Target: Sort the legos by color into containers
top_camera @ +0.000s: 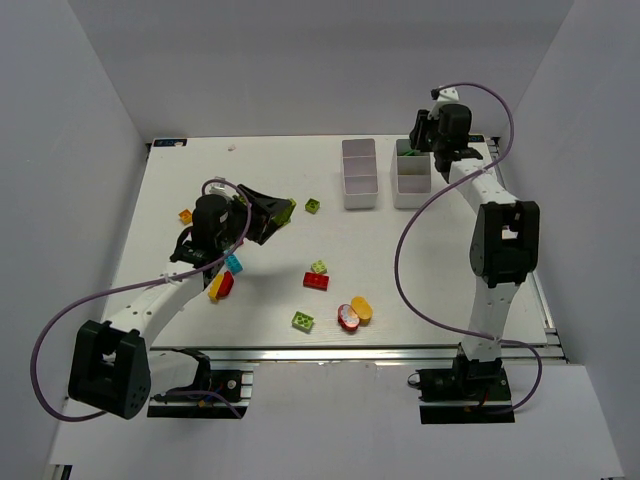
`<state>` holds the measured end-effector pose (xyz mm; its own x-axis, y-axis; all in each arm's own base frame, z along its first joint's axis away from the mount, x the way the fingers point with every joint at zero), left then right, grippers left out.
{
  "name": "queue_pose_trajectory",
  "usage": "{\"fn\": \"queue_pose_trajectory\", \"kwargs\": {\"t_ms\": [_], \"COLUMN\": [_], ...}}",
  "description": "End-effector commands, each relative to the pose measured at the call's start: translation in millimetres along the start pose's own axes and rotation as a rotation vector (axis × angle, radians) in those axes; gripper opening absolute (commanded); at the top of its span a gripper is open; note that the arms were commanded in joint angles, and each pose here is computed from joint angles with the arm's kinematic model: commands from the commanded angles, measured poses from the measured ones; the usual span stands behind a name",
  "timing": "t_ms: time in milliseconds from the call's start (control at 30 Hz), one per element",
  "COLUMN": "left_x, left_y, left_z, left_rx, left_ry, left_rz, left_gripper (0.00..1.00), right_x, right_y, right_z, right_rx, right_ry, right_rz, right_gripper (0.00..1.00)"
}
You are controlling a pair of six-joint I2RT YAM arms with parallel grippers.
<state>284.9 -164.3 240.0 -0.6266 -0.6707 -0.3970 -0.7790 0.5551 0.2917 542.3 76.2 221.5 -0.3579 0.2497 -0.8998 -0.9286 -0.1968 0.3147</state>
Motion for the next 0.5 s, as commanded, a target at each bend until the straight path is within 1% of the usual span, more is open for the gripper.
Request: {"fn": "queue_pose_trajectory", "kwargs": {"t_ms": [0,33,100,133,200,233,333,467], "left_x": [-4.1,-5.3,-5.4,-6.8,-6.0,-6.6,-7.4,-7.8], "left_y": [1.0,0.5,-1.7,-2.4,-4.7,-5.2,-5.8,-5.6], "left_z": [-10.0,-12.0,-12.3,-14.5,-14.3,-14.3,-17.5,-21.9], "left_rx": [0.053,0.057,0.059,0.063,0.065,0.064,0.072,0.085], "left_ry": [-0.04,-0.041,-0.044,-0.045,-0.049,-0.048,-0.051,-0.061], "left_rz": [-0.004,-0.005,0.003,0.003,0.014,0.015,0.018,0.02], "left_gripper": [0.18,0.18,0.18,0.18,0.18,0.18,0.18,0.18], "right_x": [-23.3,-21.5,-16.1,-13.8,-9.4,-10.3,-9.2,-10.4], "right_y": [-3.5,-4.0,-6.3,-6.9,-9.5,-10.5,-14.4,-12.4], "right_z": [2.6,1.5,0.1,0.7,-1.1,-2.2,-2.7,-2.3], "right_rx": [-0.002,-0.003,0.001,-0.002,0.002,0.004,0.004,0.0], "right_ry": [0.001,-0.001,-0.013,-0.016,-0.015,-0.013,-0.001,0.015], "right_rz": [-0.079,-0.074,-0.062,-0.057,-0.048,-0.056,-0.057,-0.059], "right_gripper": [0.13,0.18,0.23,0.32,0.41,0.5,0.6,0.64]}}
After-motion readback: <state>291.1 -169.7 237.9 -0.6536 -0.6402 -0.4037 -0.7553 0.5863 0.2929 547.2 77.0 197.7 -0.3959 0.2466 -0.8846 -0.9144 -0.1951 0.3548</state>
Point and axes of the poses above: each gripper's point midway between its finger pads, its own y axis back along the fingers, its own z axis along the line the jaws close on, x = y × z, the point moved 7 cm from there along y, back along the fingers, and after that the axes turned 13 degrees about -y, right-handed, at the moved point
